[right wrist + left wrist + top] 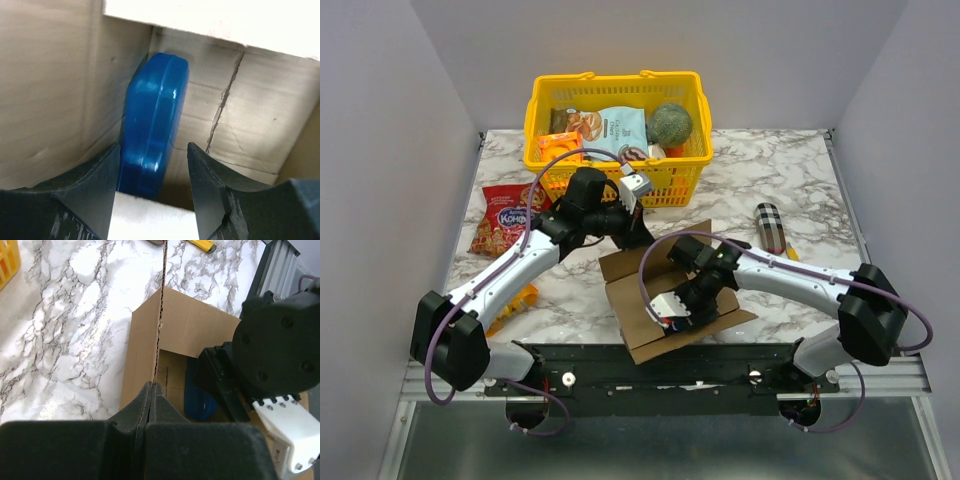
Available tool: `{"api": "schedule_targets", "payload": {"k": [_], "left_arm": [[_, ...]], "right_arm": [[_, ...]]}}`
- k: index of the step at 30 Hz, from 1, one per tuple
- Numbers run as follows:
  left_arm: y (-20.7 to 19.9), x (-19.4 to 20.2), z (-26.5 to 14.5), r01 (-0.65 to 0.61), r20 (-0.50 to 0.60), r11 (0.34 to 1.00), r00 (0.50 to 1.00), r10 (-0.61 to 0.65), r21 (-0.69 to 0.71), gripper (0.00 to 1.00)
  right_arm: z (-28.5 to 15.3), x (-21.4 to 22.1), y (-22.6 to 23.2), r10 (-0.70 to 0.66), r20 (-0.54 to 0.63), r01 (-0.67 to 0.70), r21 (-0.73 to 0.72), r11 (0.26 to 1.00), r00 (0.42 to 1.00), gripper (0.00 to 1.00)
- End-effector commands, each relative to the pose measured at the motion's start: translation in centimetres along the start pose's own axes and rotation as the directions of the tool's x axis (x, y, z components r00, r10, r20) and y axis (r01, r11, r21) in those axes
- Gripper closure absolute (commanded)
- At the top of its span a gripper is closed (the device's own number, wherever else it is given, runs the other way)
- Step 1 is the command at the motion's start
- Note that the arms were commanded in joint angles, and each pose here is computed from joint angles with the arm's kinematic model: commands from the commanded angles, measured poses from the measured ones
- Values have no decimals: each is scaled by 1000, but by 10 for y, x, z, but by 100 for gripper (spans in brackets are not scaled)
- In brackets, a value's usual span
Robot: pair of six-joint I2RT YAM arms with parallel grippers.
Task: Unpack the express box
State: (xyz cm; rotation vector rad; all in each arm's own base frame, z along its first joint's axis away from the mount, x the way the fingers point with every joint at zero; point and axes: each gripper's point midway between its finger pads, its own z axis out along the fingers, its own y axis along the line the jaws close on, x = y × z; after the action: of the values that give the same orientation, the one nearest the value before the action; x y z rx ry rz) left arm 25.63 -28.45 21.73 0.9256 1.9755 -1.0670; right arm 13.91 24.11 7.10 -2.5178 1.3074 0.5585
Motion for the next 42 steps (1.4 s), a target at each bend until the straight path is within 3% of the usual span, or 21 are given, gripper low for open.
{"api": "schedule_targets", "payload": {"k": [1, 4, 5, 7, 8, 14, 17, 25, 28, 29, 30, 31, 33, 36, 39, 41, 42], "left_arm": [[0, -8, -7, -16, 48, 999, 999, 18, -35, 100], [-1, -4, -6, -3, 48, 1000, 999, 4, -31, 100], [-1, -4, -6, 0, 49, 1000, 999, 1, -31, 100], [-1, -3, -6, 0, 47, 999, 999, 2, -33, 100], [-1, -3, -6, -4, 45, 999, 999, 6, -33, 100], [0, -3, -6, -23, 42, 999, 999, 24, -30, 100], [1, -2, -6, -33, 35, 999, 999, 34, -33, 100], [4, 1, -9, -65, 18, 997, 998, 66, -51, 100], [8, 5, -9, -76, 5, 995, 997, 76, -65, 100], [9, 7, -8, -74, -4, 995, 997, 74, -71, 100], [10, 8, -9, -83, -10, 994, 997, 83, -74, 100], [11, 9, -8, -79, -16, 994, 997, 78, -75, 100], [17, 12, -9, -97, -32, 991, 995, 95, -95, 100], [26, 17, -12, -79, -45, 989, 996, 74, -128, 100], [41, 20, -19, -32, -38, 983, 999, 26, -179, 100], [52, 14, -27, 25, -9, 974, 1000, -27, -225, 100], [55, 11, -31, 35, 2, 970, 999, -36, -241, 100]], "right_arm": [[22, 19, 1, 105, -108, -104, 13, 994, 989, 39], [28, 22, 5, 156, -133, -159, -16, 987, 979, 39], [32, 22, 10, 163, -134, -170, -49, 984, 978, 44], [34, 16, 16, 157, -103, -167, -90, 982, 982, 63], [31, 12, 14, 157, -90, -164, -80, 983, 983, 78], [-22, -25, -34, 182, 30, -185, 151, 971, 983, 99], [-62, -35, -62, 237, 112, -259, 278, 925, 965, 99], [-112, -41, -68, 366, 280, -448, 334, 829, 887, 100], [-137, -28, -74, 496, 393, -621, 323, 714, 774, 99], [-154, -10, -80, 548, 441, -697, 333, 635, 710, 100], [-163, -8, -85, 601, 513, -781, 281, 557, 613, 100], [-178, -1, -91, 617, 563, -827, 270, 493, 551, 99], [-209, 32, -101, 655, 675, -939, 204, 278, 340, 100], [-239, 88, -108, 625, 776, -991, 128, -27, 84, 100], [-236, 144, -102, 602, 796, -953, 128, -274, -66, 100], [-221, 168, -96, 607, 786, -931, 123, -344, -120, 100], [-219, 175, -99, 600, 792, -929, 129, -348, -115, 100]]}}
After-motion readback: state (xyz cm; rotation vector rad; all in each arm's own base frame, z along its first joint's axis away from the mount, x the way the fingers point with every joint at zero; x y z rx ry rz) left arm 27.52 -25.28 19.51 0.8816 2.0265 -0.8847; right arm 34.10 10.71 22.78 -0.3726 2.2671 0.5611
